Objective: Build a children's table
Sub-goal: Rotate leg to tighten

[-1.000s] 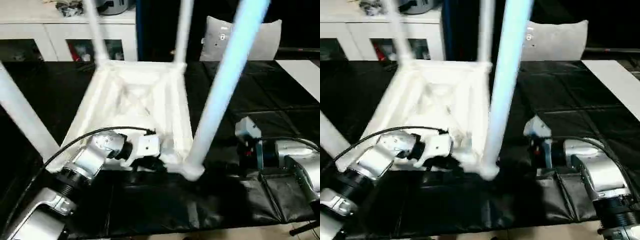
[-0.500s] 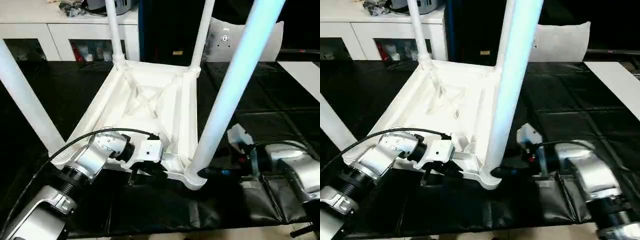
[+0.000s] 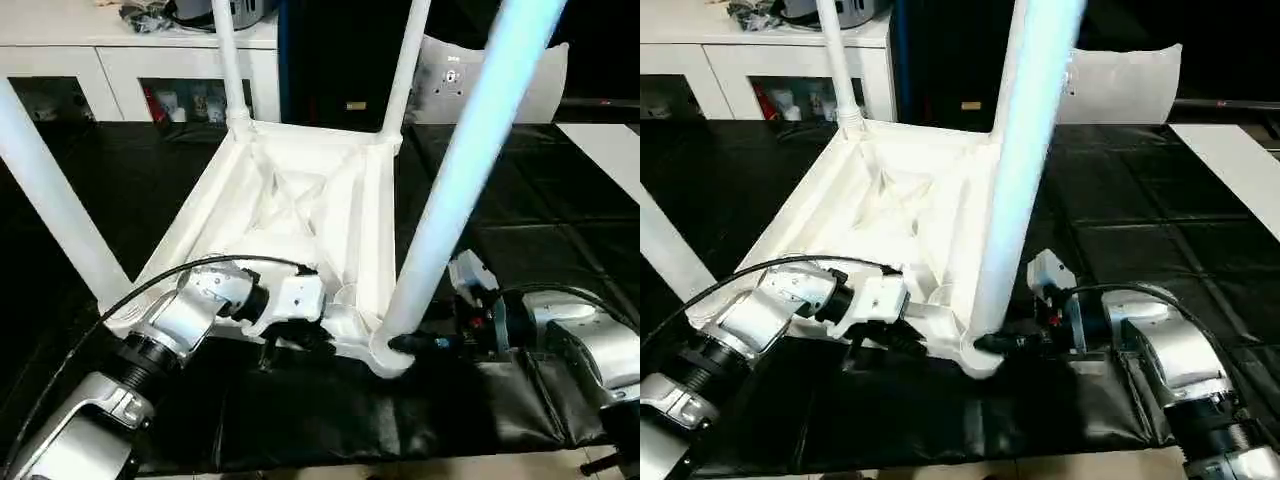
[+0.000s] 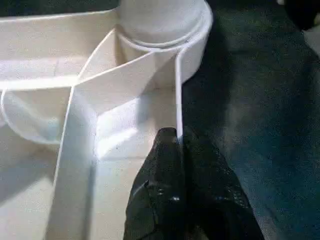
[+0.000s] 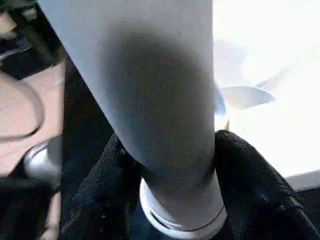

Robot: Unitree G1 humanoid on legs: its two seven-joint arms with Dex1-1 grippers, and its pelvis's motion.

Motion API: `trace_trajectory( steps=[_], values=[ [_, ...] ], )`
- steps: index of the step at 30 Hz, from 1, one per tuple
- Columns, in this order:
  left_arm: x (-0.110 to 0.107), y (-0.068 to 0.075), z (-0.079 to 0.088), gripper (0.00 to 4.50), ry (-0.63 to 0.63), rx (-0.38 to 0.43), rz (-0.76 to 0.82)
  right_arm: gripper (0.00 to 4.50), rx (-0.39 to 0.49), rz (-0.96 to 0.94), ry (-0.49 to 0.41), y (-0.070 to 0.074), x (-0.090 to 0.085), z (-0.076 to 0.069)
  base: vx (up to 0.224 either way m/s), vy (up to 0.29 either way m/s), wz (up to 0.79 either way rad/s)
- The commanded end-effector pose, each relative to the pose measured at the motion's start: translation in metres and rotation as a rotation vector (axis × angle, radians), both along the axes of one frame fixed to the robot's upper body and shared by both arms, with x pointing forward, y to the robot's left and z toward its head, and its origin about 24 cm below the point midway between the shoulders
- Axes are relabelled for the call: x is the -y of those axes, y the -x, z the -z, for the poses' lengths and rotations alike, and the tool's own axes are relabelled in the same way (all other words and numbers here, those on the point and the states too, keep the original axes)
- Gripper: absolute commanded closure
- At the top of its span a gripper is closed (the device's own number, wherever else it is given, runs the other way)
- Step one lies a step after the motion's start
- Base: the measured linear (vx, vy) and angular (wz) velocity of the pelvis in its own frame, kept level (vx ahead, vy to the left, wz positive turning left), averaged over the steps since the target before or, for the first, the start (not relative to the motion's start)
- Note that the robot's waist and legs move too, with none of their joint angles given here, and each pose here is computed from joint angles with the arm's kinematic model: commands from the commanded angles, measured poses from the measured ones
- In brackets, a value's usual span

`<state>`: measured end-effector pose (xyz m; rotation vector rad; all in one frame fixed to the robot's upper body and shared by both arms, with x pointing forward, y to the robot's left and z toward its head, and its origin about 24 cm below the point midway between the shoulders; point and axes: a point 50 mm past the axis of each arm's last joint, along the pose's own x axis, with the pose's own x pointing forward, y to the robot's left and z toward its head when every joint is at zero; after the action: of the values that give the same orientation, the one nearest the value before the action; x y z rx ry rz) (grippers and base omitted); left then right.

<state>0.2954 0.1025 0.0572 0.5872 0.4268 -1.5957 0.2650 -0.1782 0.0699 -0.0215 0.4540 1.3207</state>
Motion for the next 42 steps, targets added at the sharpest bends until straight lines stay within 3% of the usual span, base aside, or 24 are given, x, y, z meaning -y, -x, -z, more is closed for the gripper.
trace_trajectory(
  steps=[1,7,11,12,14,17,19,22,26,32,33,37,42],
  values=[
    [0.019,0.000,-0.003,4.50,0.059,0.008,-0.052,2.54,0.012,0.064,-0.056,-0.005,-0.013,-0.004,0.000,0.000,0.00],
    [0.050,-0.007,-0.002,4.50,0.157,-0.041,-0.319,2.55,0.039,0.508,0.005,-0.038,-0.028,0.002,0.000,0.000,0.00],
    [0.070,-0.017,-0.005,4.50,0.209,-0.021,-0.493,2.55,0.050,0.772,0.037,-0.057,-0.031,0.003,0.000,0.000,0.00],
    [0.075,-0.019,-0.007,4.50,0.219,-0.017,-0.525,2.21,0.066,0.809,0.038,-0.060,-0.032,0.003,0.000,0.000,0.00],
    [0.076,-0.019,-0.008,4.50,0.218,-0.017,-0.530,1.88,0.082,0.801,0.023,-0.059,-0.034,0.002,0.000,0.000,0.00],
    [0.075,-0.018,-0.008,4.50,0.194,0.006,-0.517,1.79,0.095,0.772,-0.035,-0.056,-0.036,-0.002,0.000,0.000,0.00],
    [0.073,-0.018,-0.007,4.50,0.187,0.017,-0.515,1.46,0.098,0.760,-0.044,-0.055,-0.035,-0.003,0.000,0.000,0.00],
    [0.067,-0.019,-0.006,4.50,0.169,0.050,-0.495,1.34,0.117,0.725,-0.049,-0.052,-0.031,-0.005,0.000,0.000,0.00],
    [0.053,-0.020,-0.004,4.50,0.132,0.085,-0.427,0.95,0.150,0.613,-0.024,-0.043,-0.013,-0.007,0.000,0.000,0.00],
    [0.031,-0.013,0.001,4.50,0.038,0.068,-0.217,0.52,0.163,0.393,0.036,-0.028,0.017,-0.019,0.000,0.000,0.00],
    [0.030,-0.013,0.001,4.50,0.036,0.068,-0.211,0.27,0.162,0.385,0.037,-0.027,0.018,-0.020,0.000,0.000,0.00],
    [0.022,-0.010,-0.001,4.50,0.021,0.068,-0.097,0.03,0.124,0.261,0.076,-0.018,0.028,-0.025,0.000,0.000,0.00],
    [0.013,-0.004,0.000,4.50,-0.017,0.051,0.018,0.03,0.102,0.133,0.120,-0.010,0.028,-0.025,0.000,0.000,0.00]
  ],
)
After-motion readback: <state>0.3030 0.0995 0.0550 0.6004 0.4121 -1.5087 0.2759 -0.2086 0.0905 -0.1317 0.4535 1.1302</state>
